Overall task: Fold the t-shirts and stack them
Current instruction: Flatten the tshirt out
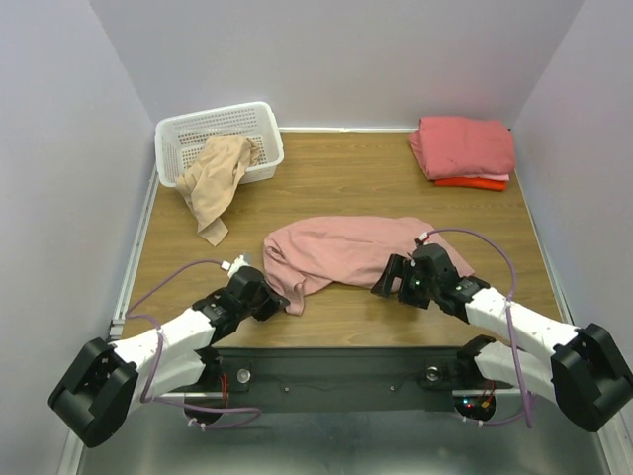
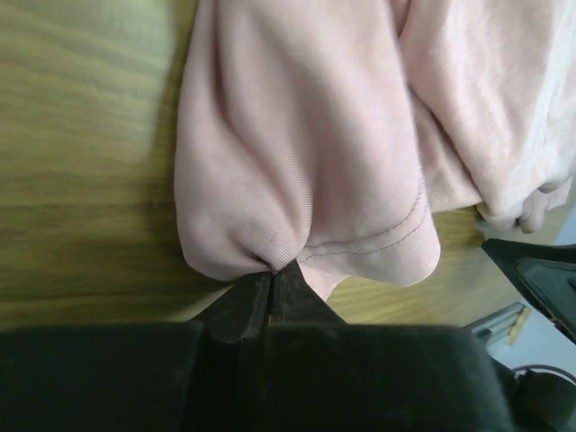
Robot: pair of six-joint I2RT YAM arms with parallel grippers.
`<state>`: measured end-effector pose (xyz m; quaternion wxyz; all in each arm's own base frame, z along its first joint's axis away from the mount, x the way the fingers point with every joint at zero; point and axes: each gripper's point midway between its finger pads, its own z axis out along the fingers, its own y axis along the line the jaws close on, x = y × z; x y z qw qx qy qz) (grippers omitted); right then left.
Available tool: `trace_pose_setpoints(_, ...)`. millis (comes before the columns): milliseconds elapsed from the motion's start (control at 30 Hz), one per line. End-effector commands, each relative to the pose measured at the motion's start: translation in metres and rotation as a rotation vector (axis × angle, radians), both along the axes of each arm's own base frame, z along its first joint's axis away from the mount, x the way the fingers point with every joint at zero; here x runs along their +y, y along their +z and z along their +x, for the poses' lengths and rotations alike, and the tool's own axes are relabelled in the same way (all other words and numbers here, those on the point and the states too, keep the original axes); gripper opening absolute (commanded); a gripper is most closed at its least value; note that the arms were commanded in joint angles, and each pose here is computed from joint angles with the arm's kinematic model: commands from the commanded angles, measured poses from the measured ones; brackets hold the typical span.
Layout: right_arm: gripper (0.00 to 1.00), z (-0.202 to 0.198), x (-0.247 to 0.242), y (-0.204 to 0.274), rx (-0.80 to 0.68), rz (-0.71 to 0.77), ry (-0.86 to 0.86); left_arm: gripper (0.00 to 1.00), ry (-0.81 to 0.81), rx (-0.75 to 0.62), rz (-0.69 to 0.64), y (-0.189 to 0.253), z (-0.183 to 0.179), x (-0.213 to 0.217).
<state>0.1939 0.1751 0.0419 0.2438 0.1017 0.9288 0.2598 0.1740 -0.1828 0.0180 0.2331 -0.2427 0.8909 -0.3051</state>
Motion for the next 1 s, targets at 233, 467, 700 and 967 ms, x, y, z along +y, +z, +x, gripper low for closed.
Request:
trace_pose_setpoints(233,0.85,0.048,-0.029,-0.008,-0.128,-0.137,-0.292,0.0,0.106,-0.025,0.126,0.001,0.024,0.016)
trace_pose_setpoints(467,0.17,0.054,-0.003,-0.009,-0.101,-0.073,-0.227,0.0,0.142,-0.115,0.095,0.026,0.027,0.025)
trace_pose_setpoints(700,0.0,0.07,-0.002,0.09,-0.339,-0.015,-0.187,0.0,0.245,-0.31,0.123,0.104,0.046,0.049)
trace_pose_setpoints(967,0.0,0.091,-0.052,0.244,-0.673,-0.068,-0.385,0.0,0.383,-0.554,0.164,0.239,0.062,0.084)
